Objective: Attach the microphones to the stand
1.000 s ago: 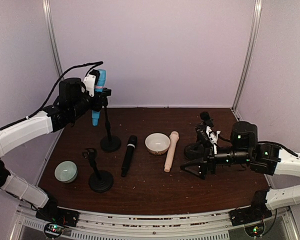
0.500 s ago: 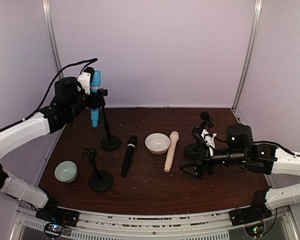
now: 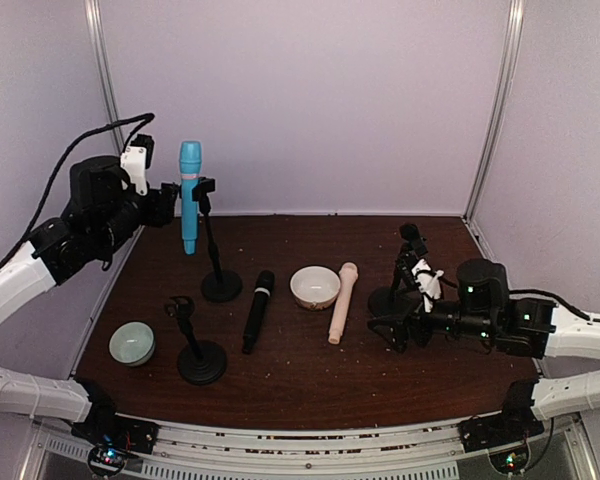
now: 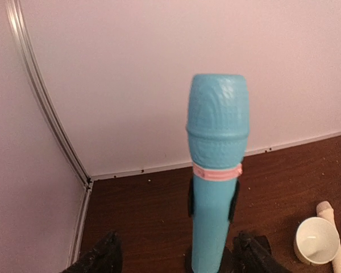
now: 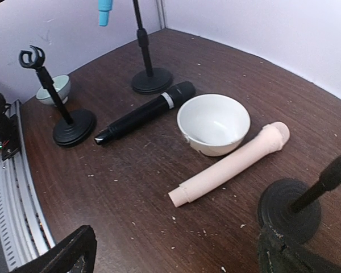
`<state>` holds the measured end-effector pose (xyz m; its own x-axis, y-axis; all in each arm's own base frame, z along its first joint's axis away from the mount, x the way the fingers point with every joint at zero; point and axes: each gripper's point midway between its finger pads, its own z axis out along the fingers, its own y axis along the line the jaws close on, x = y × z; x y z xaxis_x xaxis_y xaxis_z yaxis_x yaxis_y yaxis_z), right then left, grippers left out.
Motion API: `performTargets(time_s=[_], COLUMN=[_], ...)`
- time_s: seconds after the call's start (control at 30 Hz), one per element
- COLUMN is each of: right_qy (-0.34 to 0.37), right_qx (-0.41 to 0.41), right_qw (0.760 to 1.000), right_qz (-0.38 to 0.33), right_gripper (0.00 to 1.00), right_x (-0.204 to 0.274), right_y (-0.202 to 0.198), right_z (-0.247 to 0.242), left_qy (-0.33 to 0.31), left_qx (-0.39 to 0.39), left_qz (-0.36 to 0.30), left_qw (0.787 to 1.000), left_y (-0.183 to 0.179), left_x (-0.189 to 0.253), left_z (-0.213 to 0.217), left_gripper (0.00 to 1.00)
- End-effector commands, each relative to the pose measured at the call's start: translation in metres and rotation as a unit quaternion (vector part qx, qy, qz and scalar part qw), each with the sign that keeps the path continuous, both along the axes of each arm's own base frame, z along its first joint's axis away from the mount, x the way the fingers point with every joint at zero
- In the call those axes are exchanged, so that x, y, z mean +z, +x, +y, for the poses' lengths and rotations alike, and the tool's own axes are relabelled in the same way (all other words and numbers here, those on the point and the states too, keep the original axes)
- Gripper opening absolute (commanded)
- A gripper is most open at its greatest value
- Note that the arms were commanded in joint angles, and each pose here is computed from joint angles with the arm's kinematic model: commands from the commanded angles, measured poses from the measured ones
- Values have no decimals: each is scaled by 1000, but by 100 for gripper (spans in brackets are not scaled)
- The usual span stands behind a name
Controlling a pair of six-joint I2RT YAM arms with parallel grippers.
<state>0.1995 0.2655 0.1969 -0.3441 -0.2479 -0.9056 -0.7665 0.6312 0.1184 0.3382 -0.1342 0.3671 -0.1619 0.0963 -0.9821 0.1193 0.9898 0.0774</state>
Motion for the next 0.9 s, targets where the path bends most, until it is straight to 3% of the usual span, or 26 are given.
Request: performTargets(time_s=[0.0,0.13,0.23,0.3,0.53,0.73,0.87], right_qy=[22,15,2,-5,-4,-1,4], right_qx=[-81,-92,-83,-74,-69,-72,-70], right_qw=[996,995,996,997,998,997,998], right_qz=[-39,-35,-18,-10,-6,-11,-10], right_gripper=[100,100,100,100,100,100,100], right_x=[1,-14,-28,-34,-35,-34,-34], right_y=[18,22,21,19,19,17,14], right_z=[-21,-22,-18,-14,-11,-16,-17], left_qy=[45,35,11,36,86,118,152], left_qx=[-25,-121,-195,-221,-201,-131,-116], left_qz=[19,60,158,210,271,315,354], left_qw=[998,990,968,952,938,932,916], left_y=[-33,-63,-81,-91,-95,-78,-72], left_x=[-8,-16,-41,-62,-119,-173,-213], left_z=[-16,-58,-95,-120,-160,-165,-175], left_gripper=[67,66,56,54,54,59,62])
